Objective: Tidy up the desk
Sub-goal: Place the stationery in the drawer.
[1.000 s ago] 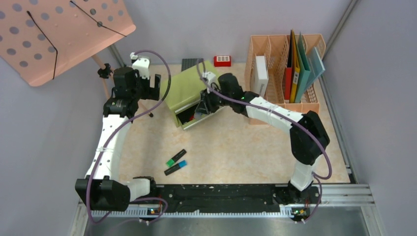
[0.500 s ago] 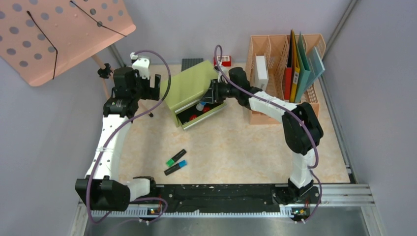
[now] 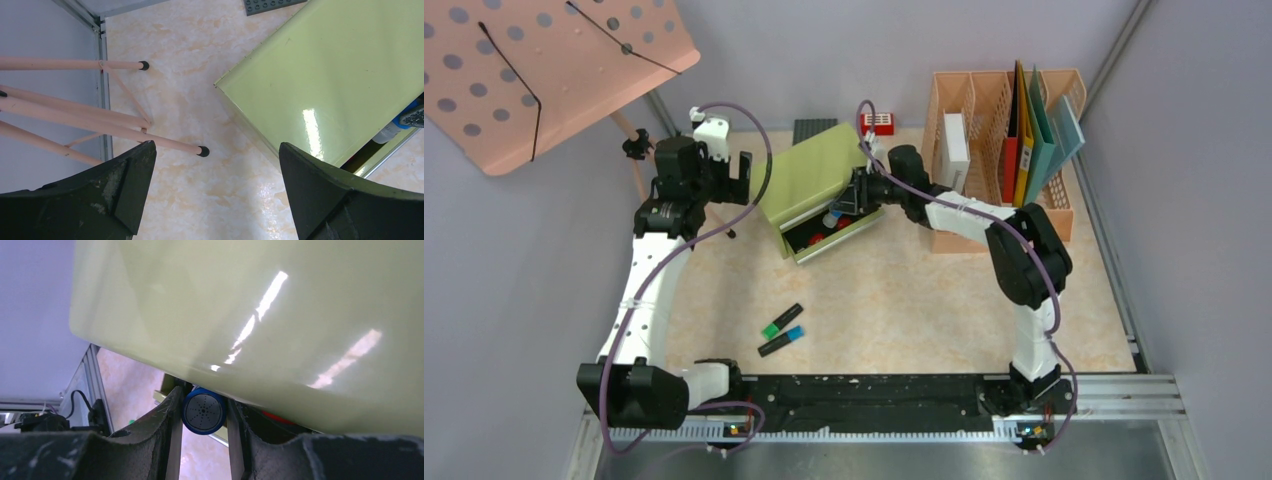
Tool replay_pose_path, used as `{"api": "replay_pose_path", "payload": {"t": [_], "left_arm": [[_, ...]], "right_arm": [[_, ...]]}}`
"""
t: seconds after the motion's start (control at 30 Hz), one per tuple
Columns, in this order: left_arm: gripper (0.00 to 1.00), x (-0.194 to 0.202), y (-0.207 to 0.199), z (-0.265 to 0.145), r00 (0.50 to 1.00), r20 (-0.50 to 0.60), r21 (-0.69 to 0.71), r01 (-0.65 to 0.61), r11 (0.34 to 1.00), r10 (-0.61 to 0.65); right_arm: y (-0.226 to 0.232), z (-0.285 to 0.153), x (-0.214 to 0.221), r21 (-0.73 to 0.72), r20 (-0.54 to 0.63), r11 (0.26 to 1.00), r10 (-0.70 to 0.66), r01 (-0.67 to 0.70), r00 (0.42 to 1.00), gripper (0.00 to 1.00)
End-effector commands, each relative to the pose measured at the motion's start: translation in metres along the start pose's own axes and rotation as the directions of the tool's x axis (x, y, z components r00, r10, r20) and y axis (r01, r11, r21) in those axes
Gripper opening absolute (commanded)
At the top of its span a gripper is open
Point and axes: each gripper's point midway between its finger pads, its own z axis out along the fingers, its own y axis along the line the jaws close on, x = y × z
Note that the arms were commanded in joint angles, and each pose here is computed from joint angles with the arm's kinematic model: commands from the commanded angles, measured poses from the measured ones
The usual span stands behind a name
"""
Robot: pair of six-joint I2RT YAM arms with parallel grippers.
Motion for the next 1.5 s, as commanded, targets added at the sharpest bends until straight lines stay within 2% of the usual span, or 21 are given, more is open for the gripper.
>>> {"api": "replay_pose_path", "payload": {"t": [0.0,0.13,0.33,0.6,0.87,1.13,1.47], "left_arm": [[0.98,-0.016,0.002,-0.004,0.999,0.045,0.002,0.012,1.000,-0.012],[0.98,-0.016,0.001,-0.004,0.999,0.046,0.007,0.011,1.000,-0.011],[0.98,-0.015,0.000,-0.004,0.999,0.045,0.008,0.009,1.000,-0.009],[0.98,-0.015,0.000,-0.003,0.999,0.046,0.013,0.006,1.000,-0.006],[0.98,-0.014,0.000,-0.005,0.999,0.046,0.011,-0.003,1.000,0.002],[0.98,-0.016,-0.003,-0.005,0.998,0.056,0.026,0.000,1.000,-0.002],[0.98,-0.016,-0.011,0.003,0.998,0.059,0.070,0.022,0.997,-0.026]], "right_arm": [[-0.013,0.003,-0.006,0.001,0.046,0.998,-0.061,0.061,0.997,0.05],[-0.022,0.004,-0.003,0.014,0.047,0.997,-0.081,0.080,0.996,0.09],[-0.030,0.002,0.001,0.047,0.036,0.993,-0.107,0.105,0.994,0.36],[-0.031,-0.004,-0.003,0.076,0.033,0.987,-0.143,0.140,0.989,0.44],[-0.029,-0.013,-0.013,0.115,0.037,0.975,-0.193,0.188,0.980,0.49],[-0.006,-0.035,-0.022,0.096,0.035,0.960,-0.268,0.264,0.963,0.49],[0.017,-0.044,0.005,0.006,-0.083,0.905,-0.424,0.426,0.902,0.44]]}}
